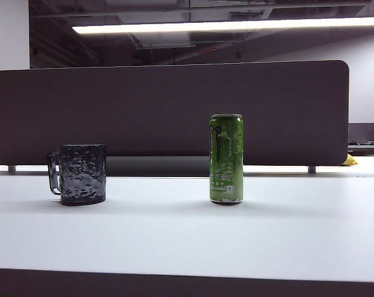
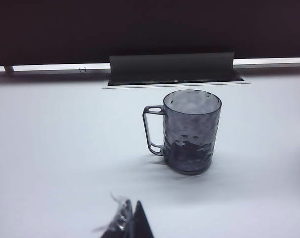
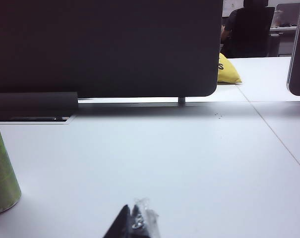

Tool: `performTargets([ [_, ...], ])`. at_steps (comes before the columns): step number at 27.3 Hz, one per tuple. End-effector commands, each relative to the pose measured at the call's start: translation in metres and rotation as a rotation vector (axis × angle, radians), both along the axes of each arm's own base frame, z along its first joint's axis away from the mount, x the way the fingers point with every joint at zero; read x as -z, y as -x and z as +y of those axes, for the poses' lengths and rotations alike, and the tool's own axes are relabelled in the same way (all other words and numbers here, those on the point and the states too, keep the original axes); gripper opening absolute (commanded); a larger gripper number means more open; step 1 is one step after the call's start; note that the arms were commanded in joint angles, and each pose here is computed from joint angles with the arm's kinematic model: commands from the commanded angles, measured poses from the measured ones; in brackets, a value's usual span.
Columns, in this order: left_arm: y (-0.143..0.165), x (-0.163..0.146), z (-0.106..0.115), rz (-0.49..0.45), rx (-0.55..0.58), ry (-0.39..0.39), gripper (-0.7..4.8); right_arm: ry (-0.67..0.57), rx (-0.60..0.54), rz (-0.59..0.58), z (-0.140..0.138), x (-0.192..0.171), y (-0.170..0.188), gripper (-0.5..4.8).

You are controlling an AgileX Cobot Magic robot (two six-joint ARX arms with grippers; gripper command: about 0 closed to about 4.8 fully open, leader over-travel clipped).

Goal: Pick up the metal can, pour some water into the cup, then place the can back on the table.

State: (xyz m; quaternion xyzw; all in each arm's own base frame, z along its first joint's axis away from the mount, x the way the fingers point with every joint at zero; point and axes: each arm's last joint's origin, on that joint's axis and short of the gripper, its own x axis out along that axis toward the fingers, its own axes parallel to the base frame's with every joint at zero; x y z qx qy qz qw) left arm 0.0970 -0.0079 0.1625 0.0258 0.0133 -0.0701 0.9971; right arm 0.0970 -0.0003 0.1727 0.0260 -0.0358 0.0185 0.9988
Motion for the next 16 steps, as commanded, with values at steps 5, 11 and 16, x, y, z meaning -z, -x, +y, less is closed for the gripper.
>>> performTargets([
  [5, 0.0000, -0.0016, 0.0001, -0.013, -0.001, 0.001, -0.05, 0.003, -0.001, -0.020, 0.0001, -0.0015, 0.0001, -0.01],
  [11, 0.0000, -0.0016, -0.0002, -0.013, 0.002, 0.001, -0.05, 0.003, -0.002, -0.019, 0.0001, -0.0015, 0.0001, 0.00],
  [16, 0.0012, -0.0016, -0.0095, -0.013, 0.085, 0.001, -0.05, -0.006, -0.038, -0.019, 0.0011, -0.0015, 0.0001, 0.00],
])
